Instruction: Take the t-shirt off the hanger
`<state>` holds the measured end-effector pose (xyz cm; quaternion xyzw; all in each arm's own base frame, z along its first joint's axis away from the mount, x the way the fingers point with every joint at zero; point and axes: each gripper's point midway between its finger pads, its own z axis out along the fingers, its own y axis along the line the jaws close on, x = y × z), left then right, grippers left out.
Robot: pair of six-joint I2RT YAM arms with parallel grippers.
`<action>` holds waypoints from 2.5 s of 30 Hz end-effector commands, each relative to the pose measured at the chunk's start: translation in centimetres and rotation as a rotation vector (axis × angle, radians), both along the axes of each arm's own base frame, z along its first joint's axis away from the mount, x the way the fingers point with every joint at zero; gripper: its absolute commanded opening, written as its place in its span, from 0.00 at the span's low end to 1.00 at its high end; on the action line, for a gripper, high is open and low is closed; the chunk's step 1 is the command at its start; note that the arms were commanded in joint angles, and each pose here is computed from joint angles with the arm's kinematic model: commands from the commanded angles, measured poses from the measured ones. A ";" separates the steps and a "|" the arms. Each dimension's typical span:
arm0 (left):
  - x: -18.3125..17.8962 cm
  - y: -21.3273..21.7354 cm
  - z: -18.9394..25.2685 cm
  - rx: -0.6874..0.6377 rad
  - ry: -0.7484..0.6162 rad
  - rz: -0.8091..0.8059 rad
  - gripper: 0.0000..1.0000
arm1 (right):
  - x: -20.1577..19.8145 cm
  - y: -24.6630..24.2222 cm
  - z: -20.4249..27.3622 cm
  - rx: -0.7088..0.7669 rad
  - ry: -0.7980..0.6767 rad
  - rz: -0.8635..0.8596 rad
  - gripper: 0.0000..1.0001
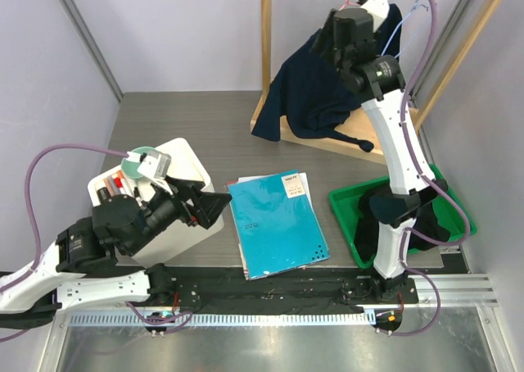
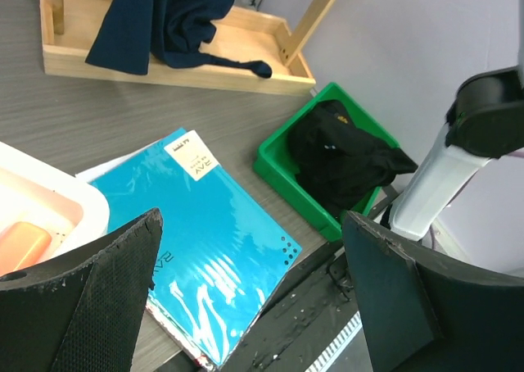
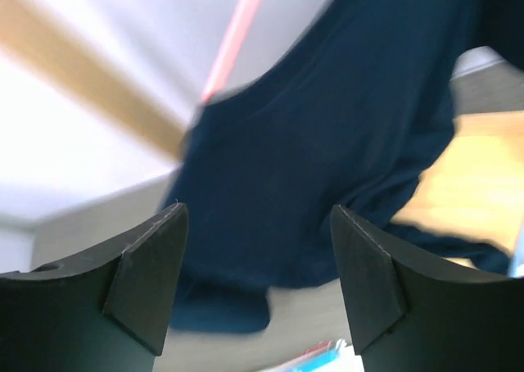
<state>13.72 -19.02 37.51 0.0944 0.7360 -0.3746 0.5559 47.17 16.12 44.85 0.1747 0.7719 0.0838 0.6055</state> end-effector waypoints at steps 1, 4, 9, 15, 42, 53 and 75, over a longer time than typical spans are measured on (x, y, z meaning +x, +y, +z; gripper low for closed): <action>0.0 -0.7 -0.1 0.031 0.008 -0.015 0.90 | 1.4 -4.2 3.7 0.066 -0.145 -0.075 0.75; 0.1 -0.8 0.1 0.044 -0.001 -0.016 0.90 | 1.9 -4.4 4.9 0.059 -0.213 -0.077 0.74; 0.4 -1.4 0.0 0.061 -0.013 -0.017 0.90 | 2.1 -4.8 6.8 0.087 -0.286 -0.104 0.73; 0.4 -2.2 -0.2 0.079 -0.008 -0.035 0.90 | 2.9 -4.9 7.5 0.131 -0.369 -0.132 0.69; -0.2 -1.6 0.2 0.049 0.009 -0.046 0.90 | 6.7 -2.4 7.1 0.230 -0.434 -0.092 0.01; -0.3 -2.2 1.0 0.017 0.020 -0.061 0.90 | -1.0 -2.7 14.2 0.386 -0.531 0.046 0.01; 1.9 -8.2 8.3 0.067 -0.136 -0.107 0.79 | -15.2 1.1 1.8 0.136 -0.258 0.621 0.01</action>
